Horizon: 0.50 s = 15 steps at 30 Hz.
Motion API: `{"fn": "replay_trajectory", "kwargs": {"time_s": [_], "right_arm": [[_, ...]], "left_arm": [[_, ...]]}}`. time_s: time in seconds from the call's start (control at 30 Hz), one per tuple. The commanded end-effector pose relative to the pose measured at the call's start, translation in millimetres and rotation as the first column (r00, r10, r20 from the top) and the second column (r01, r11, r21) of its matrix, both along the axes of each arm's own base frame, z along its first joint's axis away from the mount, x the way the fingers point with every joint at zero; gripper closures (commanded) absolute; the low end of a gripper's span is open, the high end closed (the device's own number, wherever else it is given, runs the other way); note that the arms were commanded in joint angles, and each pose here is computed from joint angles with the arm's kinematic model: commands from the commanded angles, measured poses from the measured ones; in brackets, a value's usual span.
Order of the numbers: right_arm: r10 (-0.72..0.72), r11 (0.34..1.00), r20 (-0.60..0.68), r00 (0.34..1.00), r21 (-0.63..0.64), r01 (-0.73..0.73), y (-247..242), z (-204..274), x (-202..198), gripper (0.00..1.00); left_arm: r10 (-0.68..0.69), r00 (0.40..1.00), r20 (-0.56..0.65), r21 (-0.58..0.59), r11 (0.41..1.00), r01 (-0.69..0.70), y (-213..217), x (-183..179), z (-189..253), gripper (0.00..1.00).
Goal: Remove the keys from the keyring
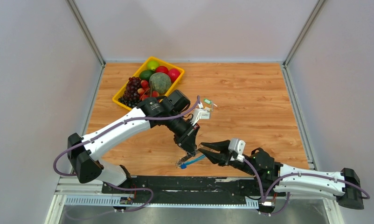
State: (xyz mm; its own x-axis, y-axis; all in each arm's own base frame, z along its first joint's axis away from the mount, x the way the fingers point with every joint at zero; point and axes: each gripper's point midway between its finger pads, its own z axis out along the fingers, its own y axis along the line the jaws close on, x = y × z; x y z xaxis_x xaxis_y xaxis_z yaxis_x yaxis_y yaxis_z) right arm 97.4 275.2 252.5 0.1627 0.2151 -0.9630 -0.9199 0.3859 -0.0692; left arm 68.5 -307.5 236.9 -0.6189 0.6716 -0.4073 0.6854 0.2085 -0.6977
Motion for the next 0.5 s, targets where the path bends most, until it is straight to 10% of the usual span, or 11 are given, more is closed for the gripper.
{"fn": "replay_trajectory", "kwargs": {"time_s": [0.0,0.47], "right_arm": [[0.032,0.998,0.013,0.999,0.049,-0.033,2.3,19.4,-4.9,0.67],[0.068,0.997,0.022,0.997,0.045,-0.069,3.9,16.5,-11.3,0.64]], "left_arm": [[-0.022,1.000,0.022,-0.068,0.997,0.023,-8.2,0.2,21.7,1.00],[-0.021,1.000,0.021,-0.067,0.998,0.022,-8.5,0.4,21.9,1.00]]}}
